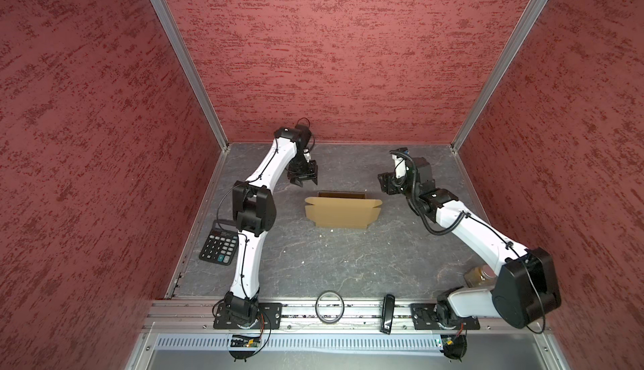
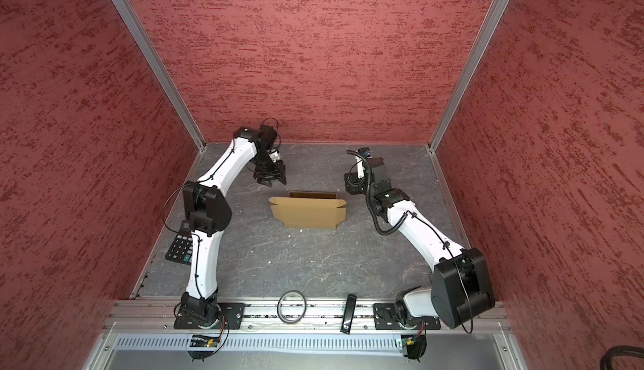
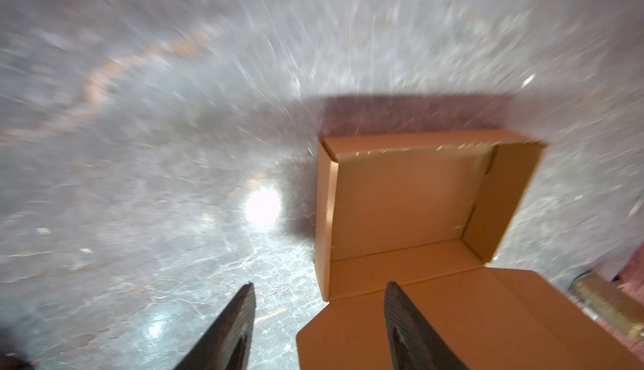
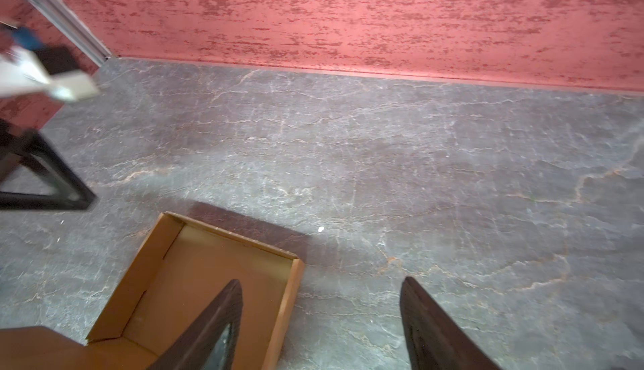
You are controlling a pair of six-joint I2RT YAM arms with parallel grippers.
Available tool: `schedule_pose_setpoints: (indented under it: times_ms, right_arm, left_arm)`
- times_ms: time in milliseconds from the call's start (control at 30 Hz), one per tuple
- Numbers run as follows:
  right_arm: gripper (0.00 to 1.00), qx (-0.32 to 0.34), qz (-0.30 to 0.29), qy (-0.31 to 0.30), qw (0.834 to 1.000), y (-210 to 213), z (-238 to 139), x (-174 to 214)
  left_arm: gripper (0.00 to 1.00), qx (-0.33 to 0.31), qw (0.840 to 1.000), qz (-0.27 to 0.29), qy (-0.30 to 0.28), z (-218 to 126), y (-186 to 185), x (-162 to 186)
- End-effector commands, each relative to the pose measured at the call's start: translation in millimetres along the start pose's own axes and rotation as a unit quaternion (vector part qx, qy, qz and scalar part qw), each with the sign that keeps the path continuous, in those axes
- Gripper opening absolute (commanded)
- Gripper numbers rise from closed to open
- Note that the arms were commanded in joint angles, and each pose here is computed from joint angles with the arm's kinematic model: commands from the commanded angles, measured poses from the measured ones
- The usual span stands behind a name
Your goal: Fold the paper box
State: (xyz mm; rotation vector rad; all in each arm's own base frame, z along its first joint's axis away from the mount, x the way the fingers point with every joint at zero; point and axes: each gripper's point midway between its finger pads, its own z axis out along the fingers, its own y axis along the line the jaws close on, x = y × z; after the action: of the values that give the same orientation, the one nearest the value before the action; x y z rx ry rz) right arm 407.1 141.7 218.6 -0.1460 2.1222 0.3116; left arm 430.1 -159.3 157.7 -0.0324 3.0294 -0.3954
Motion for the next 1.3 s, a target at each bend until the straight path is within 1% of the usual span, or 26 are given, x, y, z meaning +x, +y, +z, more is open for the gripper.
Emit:
schedule_pose_setpoints:
  times_ms: [0, 100, 167, 267, 367, 467, 533, 633, 700, 800, 867, 933, 1100, 1267]
  right_arm:
    - [0.72, 0.004, 0.017, -0.013, 1.0, -9.5, -1.8, -17.9]
    - [0.72, 0.008, 0.032, -0.002, 0.999, -21.2, 5.2, -15.6]
    - [0.71, 0.002, 0.038, 0.009, 0.999, -25.7, 11.0, -11.7]
    - [0.69, -0.009, 0.036, 0.029, 0.999, -28.0, 23.0, -1.8]
    - [0.66, -0.021, 0.033, 0.043, 0.998, -27.6, 31.2, 6.5]
    - [0.6, -0.046, 0.031, 0.056, 0.997, -20.9, 37.5, 14.1]
    - [0.57, -0.066, 0.028, 0.065, 0.995, -15.0, 41.7, 19.3]
    - [0.51, -0.1, 0.024, 0.081, 0.991, -4.8, 46.7, 29.0]
    - [0.48, -0.123, 0.022, 0.09, 0.988, 2.7, 48.3, 34.3]
    - [0.47, -0.149, 0.014, 0.102, 0.983, 14.5, 46.8, 41.6]
    - [0.47, -0.158, 0.005, 0.113, 0.981, 20.9, 45.0, 48.9]
    - [0.46, -0.164, -0.004, 0.126, 0.978, 27.8, 42.8, 58.2]
    - [0.45, -0.177, -0.011, 0.143, 0.974, 39.4, 32.6, 77.6]
    - [0.45, -0.197, -0.019, 0.147, 0.969, 53.4, 17.6, 89.7]
  left_arm:
    - [0.62, 0.007, 0.993, -0.026, -0.113, -62.5, 9.6, -23.8]
    - [0.63, 0.001, 0.984, -0.051, -0.172, -93.9, 20.7, -19.4]
    - [0.63, 0.0, 0.977, -0.065, -0.202, -111.0, 24.7, -4.6]
    - [0.63, -0.013, 0.97, -0.082, -0.23, -123.2, 30.5, 28.6]
    - [0.63, -0.034, 0.961, -0.097, -0.255, -131.3, 36.1, 69.5]
    - [0.6, -0.039, 0.957, -0.11, -0.265, -131.2, 37.4, 115.1]
    - [0.58, -0.042, 0.957, -0.119, -0.26, -123.5, 36.8, 147.4]
    - [0.55, -0.037, 0.961, -0.121, -0.246, -104.8, 27.5, 182.9]
    - [0.54, -0.041, 0.964, -0.119, -0.234, -91.0, 21.8, 197.0]
    - [0.53, -0.029, 0.971, -0.099, -0.214, -64.1, 1.3, 203.0]
    - [0.52, -0.014, 0.976, -0.08, -0.2, -42.9, -16.9, 202.0]
    - [0.52, -0.013, 0.979, -0.065, -0.19, -23.5, -31.0, 196.9]
    - [0.5, -0.015, 0.98, -0.039, -0.192, 8.3, -52.0, 175.7]
    - [0.5, -0.017, 0.978, -0.029, -0.204, 27.7, -62.5, 149.2]
